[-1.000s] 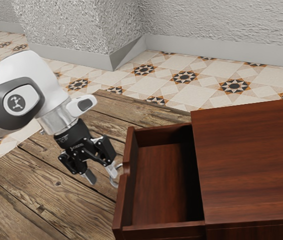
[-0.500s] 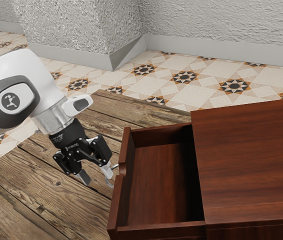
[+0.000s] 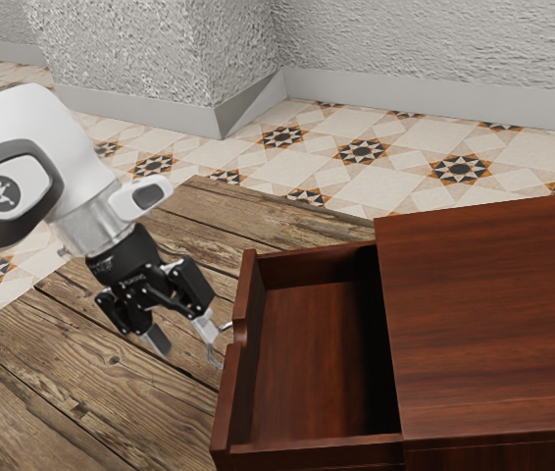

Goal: Pull the drawer handle with one arm to open the drawer

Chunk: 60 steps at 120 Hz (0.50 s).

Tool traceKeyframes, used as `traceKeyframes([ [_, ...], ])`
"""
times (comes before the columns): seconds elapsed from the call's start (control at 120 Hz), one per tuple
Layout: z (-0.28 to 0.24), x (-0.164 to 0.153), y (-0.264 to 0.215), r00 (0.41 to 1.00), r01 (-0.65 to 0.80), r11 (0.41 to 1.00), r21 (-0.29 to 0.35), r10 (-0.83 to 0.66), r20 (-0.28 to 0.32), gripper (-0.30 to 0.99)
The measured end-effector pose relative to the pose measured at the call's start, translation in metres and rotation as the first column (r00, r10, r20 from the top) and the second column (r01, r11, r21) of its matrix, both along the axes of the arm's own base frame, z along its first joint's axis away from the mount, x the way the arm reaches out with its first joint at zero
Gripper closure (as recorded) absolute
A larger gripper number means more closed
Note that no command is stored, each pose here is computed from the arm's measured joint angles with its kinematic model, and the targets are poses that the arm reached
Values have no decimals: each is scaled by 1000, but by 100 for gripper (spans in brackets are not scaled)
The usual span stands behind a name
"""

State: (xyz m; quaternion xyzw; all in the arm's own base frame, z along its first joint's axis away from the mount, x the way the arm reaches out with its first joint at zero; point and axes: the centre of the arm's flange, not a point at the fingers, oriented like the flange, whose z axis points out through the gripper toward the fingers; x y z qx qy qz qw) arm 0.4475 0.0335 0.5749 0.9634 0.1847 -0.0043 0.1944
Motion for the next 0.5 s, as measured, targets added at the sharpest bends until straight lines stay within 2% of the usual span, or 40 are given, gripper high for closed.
traceKeyframes([
  [0.133,7,-1,4,1000,3,999,40,-4,18,15],
  [0.233,33,5,10,998,2,995,100,-9,69,10],
  [0.375,98,47,23,985,-11,977,214,-26,169,7],
  [0.5,138,73,36,980,1,952,306,-62,189,5],
])
